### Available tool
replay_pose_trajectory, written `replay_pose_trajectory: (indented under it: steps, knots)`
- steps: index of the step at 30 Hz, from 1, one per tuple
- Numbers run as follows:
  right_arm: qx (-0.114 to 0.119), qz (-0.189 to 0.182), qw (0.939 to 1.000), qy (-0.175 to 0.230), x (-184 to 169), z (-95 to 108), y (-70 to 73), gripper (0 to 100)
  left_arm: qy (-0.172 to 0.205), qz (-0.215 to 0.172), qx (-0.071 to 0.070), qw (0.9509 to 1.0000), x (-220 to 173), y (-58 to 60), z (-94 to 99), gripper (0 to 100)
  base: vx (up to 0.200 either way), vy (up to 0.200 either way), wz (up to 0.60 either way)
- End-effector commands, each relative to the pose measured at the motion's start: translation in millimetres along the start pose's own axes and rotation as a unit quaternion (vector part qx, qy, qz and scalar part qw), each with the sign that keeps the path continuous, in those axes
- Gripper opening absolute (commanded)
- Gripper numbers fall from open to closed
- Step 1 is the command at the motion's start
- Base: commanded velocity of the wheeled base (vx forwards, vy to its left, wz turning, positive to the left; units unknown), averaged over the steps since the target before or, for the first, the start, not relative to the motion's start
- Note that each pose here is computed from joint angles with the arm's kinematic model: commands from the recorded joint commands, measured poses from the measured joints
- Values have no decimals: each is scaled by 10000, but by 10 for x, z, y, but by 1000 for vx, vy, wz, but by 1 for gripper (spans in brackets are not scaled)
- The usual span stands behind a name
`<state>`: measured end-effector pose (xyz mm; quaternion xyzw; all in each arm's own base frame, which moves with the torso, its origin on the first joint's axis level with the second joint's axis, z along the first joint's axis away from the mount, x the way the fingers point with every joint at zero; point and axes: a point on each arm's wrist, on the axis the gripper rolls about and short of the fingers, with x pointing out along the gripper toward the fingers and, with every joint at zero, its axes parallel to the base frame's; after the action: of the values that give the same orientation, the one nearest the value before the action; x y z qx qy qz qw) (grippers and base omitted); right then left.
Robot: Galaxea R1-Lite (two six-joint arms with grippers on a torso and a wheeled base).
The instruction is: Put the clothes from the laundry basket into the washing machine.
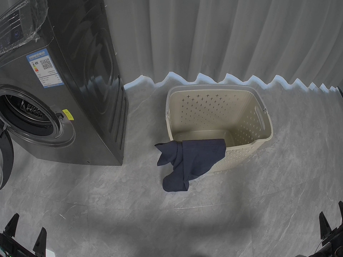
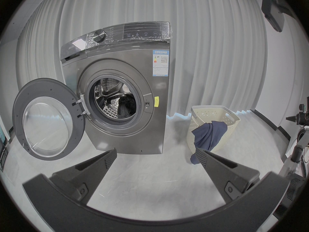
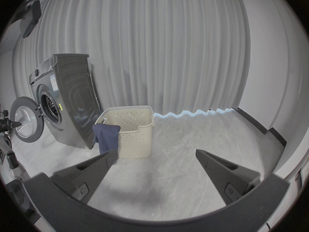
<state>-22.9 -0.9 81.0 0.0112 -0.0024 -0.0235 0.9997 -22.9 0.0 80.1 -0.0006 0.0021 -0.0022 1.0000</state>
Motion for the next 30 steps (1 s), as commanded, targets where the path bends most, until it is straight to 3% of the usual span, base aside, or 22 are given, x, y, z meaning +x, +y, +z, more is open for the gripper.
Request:
replay_pose_trajectory:
  steps: [1,4,30]
  knots:
    - [-5,-3,10000,6,1,-52,-1,100,25,-1,-1,10000,4,0,-47,100,200,0,0]
    - [-5,-3,10000,6,1,-52,-1,100,25,7,-1,10000,4,0,-47,100,200,0,0]
    - [-135,43,9999,6,0,-49,1,100,25,-1,-1,10000,4,0,-47,100,0,0,0]
